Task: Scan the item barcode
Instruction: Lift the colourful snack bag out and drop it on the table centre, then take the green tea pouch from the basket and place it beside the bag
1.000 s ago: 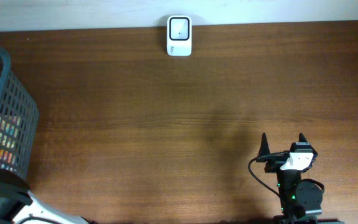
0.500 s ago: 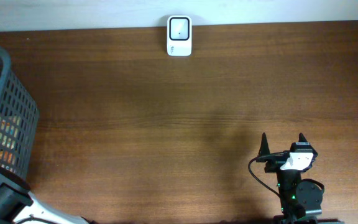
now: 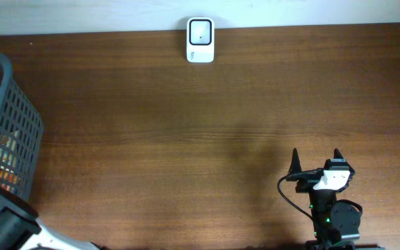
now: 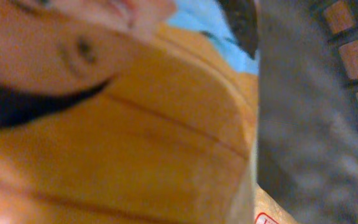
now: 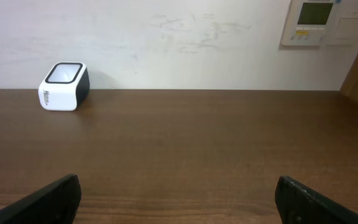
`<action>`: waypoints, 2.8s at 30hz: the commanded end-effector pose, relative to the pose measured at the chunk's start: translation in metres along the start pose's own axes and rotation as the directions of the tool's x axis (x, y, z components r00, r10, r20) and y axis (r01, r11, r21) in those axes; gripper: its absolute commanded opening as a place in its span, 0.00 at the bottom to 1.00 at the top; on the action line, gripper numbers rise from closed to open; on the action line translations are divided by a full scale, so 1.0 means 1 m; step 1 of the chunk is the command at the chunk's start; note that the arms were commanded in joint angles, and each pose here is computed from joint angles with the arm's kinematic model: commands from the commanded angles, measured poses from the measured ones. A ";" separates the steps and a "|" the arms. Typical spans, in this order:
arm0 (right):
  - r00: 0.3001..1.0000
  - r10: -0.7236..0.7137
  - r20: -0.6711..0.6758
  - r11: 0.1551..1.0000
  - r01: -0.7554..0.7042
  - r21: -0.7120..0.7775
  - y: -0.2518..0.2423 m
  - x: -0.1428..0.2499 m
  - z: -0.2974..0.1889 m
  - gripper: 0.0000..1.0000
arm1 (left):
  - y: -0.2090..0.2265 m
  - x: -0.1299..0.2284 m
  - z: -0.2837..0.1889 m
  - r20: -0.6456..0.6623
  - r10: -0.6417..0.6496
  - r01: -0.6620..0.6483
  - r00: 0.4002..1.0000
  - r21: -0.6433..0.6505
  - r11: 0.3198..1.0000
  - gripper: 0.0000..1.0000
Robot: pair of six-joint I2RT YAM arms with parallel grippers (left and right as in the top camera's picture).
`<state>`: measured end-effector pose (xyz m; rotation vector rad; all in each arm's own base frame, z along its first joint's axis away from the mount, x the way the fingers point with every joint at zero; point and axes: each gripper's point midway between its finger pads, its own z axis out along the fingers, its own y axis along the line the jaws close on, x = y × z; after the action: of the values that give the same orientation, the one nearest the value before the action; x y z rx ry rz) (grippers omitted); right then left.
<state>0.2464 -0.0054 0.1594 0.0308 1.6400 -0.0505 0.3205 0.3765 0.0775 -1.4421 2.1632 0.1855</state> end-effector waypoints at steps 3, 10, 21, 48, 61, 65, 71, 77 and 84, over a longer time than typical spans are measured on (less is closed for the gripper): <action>1.000 -0.005 -0.008 1.000 0.005 0.006 -0.001 0.003 0.000 0.99 | -0.037 -0.089 -0.242 0.496 -0.031 -0.070 0.868 0.184 0.980 0.00; 1.000 -0.005 -0.008 1.000 0.005 0.006 -0.001 0.003 0.000 0.99 | -0.200 0.051 -0.396 0.502 0.176 -0.508 0.847 0.663 0.550 0.00; 1.000 -0.005 -0.008 1.000 0.005 0.006 -0.001 0.003 0.000 0.99 | -0.318 0.488 -0.216 -0.057 0.964 -0.519 0.259 0.834 0.189 0.02; 1.000 -0.005 -0.008 1.000 0.005 0.006 -0.001 0.003 0.000 0.99 | 0.012 -0.043 -0.158 -0.069 0.076 -0.088 0.995 -0.189 0.978 0.89; 1.000 -0.005 -0.008 1.000 0.005 0.006 -0.001 0.003 0.000 0.99 | 0.062 0.007 -0.027 -0.054 0.208 -0.214 0.977 -0.301 0.929 0.86; 1.000 -0.005 -0.008 1.000 0.005 0.006 -0.001 0.003 0.000 0.99 | 0.080 0.003 -0.022 -0.046 0.149 -0.156 0.988 -0.264 0.952 0.86; 1.000 -0.005 -0.008 1.000 0.005 0.006 -0.001 0.003 0.000 0.99 | 0.081 0.025 0.014 -0.127 0.153 -0.177 0.980 -0.204 0.963 0.78; 1.000 -0.005 -0.008 1.000 0.005 0.006 -0.001 0.003 0.000 0.99 | 0.070 0.015 0.000 -0.090 0.156 -0.170 0.984 -0.162 0.972 0.20; 1.000 -0.005 -0.008 1.000 0.005 0.006 -0.001 0.003 0.000 0.99 | 0.026 -0.055 -0.133 0.245 0.156 -0.153 0.957 -0.032 0.988 0.21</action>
<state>0.2464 -0.0054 0.1593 0.0304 1.6404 -0.0508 0.2633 0.3877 0.1438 -1.2752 2.2168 0.4000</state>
